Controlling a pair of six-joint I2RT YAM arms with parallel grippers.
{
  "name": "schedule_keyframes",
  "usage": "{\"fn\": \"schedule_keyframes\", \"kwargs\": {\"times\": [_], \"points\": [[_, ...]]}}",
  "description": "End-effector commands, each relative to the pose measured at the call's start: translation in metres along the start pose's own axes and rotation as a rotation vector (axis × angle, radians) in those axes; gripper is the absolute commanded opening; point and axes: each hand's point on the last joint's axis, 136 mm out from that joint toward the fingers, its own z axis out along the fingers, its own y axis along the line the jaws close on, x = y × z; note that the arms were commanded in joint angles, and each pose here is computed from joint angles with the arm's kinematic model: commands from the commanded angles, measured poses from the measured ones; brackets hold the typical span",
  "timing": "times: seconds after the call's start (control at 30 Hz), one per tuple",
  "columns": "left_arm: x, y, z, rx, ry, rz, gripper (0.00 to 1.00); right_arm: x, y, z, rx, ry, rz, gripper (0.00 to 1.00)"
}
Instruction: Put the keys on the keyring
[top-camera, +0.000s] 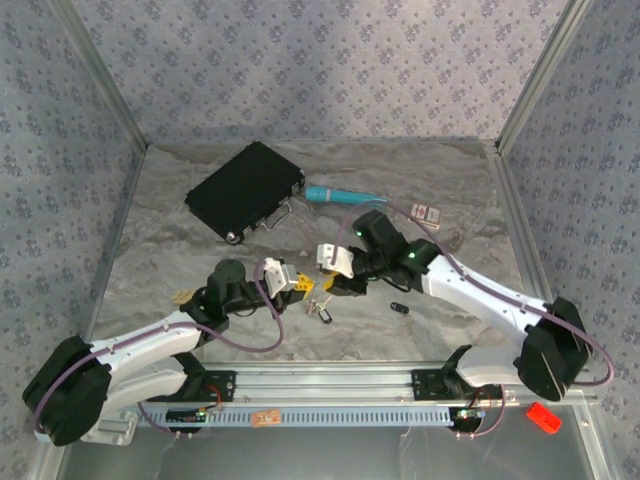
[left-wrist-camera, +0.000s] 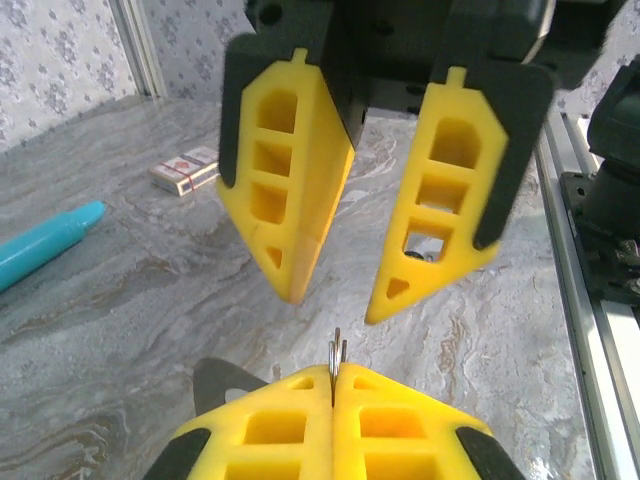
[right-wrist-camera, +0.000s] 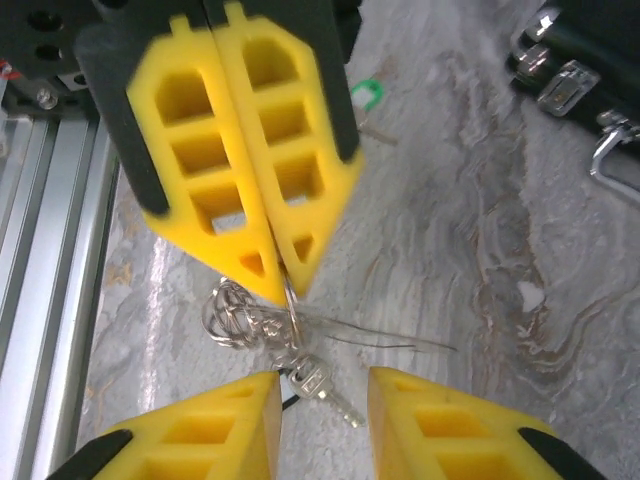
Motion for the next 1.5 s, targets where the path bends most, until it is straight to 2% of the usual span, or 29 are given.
{"fn": "schedule_keyframes", "kwargs": {"times": [0.0, 0.27, 0.47, 0.57, 0.67, 0.73, 0.83, 0.93, 1.13, 1.47], "points": [[-0.015, -0.002, 0.000, 0.013, -0.085, 0.009, 0.00, -0.019, -0.001, 0.000, -0.010, -0.191, 0.060, 0.31], [-0.017, -0.003, 0.002, 0.023, -0.118, -0.001, 0.00, -0.013, 0.003, 0.010, -0.038, -0.230, 0.087, 0.31], [-0.018, -0.003, 0.002, 0.025, -0.120, -0.003, 0.00, -0.013, 0.002, 0.013, -0.047, -0.231, 0.089, 0.25], [-0.019, -0.004, 0.002, 0.026, -0.123, -0.002, 0.00, -0.016, 0.001, 0.013, -0.051, -0.239, 0.090, 0.16], [-0.018, -0.003, 0.002, 0.023, -0.121, -0.004, 0.00, -0.018, 0.001, 0.011, -0.057, -0.244, 0.089, 0.00], [-0.016, -0.002, 0.002, 0.015, -0.109, -0.008, 0.01, -0.020, 0.002, 0.009, -0.061, -0.238, 0.081, 0.00], [-0.012, 0.001, 0.002, -0.002, -0.068, -0.010, 0.11, -0.020, 0.003, 0.006, -0.061, -0.198, 0.057, 0.00], [-0.005, 0.000, 0.004, 0.009, -0.009, -0.002, 0.14, -0.014, 0.006, 0.007, -0.071, -0.124, 0.019, 0.00], [-0.006, 0.000, 0.004, 0.011, 0.011, 0.017, 0.15, -0.006, 0.012, 0.011, -0.101, 0.008, -0.052, 0.00], [-0.010, -0.001, 0.001, 0.016, 0.006, 0.021, 0.15, -0.005, 0.016, 0.012, -0.128, 0.106, -0.125, 0.00]]}}
